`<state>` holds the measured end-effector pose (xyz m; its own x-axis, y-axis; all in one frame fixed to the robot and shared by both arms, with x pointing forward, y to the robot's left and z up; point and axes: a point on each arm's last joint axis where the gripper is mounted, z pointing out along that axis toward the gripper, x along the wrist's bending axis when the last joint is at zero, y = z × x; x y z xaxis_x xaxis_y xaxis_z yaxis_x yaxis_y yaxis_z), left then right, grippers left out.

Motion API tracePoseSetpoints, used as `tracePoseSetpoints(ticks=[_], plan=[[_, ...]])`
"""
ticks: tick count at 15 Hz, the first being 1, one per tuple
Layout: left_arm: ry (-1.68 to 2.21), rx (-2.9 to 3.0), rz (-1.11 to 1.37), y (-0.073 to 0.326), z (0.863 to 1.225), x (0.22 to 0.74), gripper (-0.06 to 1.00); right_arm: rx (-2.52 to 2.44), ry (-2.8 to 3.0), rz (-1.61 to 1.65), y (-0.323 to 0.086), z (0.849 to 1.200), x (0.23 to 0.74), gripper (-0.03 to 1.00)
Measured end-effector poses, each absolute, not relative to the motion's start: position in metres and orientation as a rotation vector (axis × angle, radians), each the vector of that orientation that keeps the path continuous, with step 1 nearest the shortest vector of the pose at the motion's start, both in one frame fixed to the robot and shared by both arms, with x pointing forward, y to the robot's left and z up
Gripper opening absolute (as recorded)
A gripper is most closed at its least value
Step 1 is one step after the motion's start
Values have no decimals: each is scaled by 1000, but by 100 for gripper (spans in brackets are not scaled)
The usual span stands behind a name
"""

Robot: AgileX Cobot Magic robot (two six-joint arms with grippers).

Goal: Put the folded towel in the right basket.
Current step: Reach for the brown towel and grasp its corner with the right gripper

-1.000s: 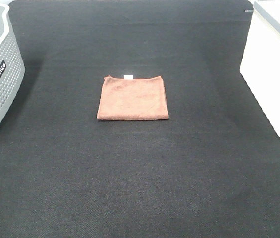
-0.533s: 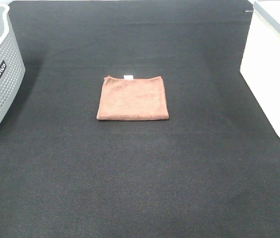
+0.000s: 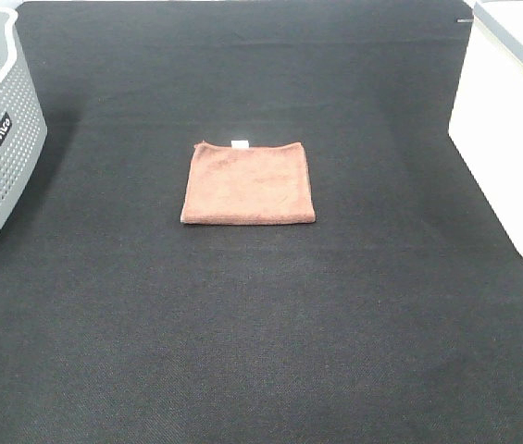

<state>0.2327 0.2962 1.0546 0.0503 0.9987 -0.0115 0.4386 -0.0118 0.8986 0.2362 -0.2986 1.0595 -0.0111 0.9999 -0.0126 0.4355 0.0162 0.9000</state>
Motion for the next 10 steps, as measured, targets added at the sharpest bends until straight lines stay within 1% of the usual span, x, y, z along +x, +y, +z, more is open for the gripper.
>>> tracePoseSetpoints(ticks=[4, 6, 7, 10], plan=[[1493, 1559, 920, 296, 1055, 233, 87, 1496, 1525, 975, -298, 1090, 278, 63], [1493, 1559, 920, 296, 1055, 233, 87, 1532, 1583, 923, -298, 1103, 311, 63], [1493, 1559, 920, 296, 1055, 233, 87, 1563, 1646, 866, -298, 1110, 337, 63], [1493, 1559, 920, 296, 1055, 233, 87, 1620, 1726, 800, -297, 1128, 394, 63]])
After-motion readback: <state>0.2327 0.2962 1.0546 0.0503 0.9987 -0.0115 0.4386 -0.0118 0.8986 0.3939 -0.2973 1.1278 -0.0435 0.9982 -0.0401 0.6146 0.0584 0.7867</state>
